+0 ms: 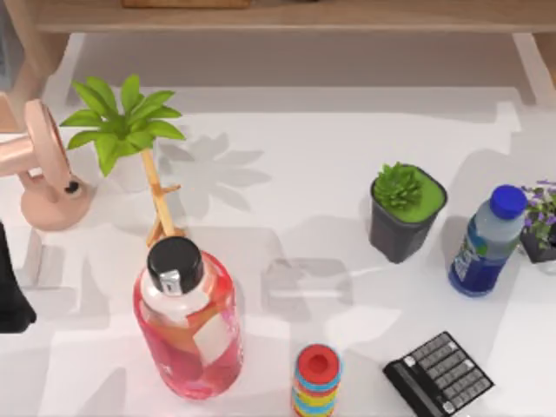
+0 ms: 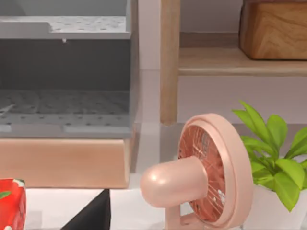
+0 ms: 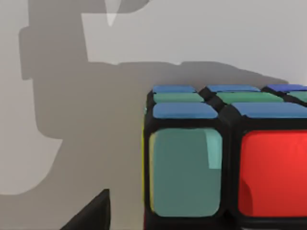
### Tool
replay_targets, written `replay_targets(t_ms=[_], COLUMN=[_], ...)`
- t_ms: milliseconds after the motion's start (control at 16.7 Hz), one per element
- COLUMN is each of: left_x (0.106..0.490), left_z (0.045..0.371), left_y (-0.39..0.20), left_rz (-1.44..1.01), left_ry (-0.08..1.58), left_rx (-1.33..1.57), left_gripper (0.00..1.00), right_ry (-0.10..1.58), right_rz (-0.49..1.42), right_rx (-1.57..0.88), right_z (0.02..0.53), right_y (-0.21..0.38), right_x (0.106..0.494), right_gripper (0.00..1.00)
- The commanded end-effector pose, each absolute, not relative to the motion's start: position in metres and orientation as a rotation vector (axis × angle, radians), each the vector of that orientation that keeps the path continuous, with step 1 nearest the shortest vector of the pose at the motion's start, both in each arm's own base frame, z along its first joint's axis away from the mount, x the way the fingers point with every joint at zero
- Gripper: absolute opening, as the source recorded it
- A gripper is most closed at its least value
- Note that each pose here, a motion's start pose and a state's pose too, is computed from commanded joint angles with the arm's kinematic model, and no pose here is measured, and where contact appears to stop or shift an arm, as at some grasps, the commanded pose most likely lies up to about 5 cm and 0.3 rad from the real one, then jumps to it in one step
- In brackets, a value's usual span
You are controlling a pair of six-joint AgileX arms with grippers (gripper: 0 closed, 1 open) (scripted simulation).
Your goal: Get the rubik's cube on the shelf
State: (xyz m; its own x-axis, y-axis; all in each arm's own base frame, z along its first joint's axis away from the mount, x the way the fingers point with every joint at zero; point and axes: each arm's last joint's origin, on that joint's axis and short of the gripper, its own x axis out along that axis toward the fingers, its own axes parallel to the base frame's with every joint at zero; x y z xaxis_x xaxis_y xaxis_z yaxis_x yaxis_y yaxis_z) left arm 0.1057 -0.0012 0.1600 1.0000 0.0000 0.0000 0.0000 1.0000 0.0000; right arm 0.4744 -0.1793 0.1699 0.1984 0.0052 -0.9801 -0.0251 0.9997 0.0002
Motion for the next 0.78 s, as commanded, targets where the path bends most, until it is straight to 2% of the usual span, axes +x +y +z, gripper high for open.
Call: replay_targets(t_ms=[120, 780], left_x=[0.1057, 0.1057], left_z=[0.16, 0.16], left_y=[-0.0012, -0.0012], left_rz=[0.0, 0.0], left_ry=[0.0, 0.0], left_rx=[0.0, 0.0], left_gripper=[1.0, 1.0], right_ry=[1.371, 1.371], right_rz=[0.021, 0.021], right_rx=[-0.017, -0.017], right_z=[0.1699, 0.1699], right_y=[-0.1793, -0.1793], right_x=[0.4744, 0.4744], right_gripper=[1.0, 0.17])
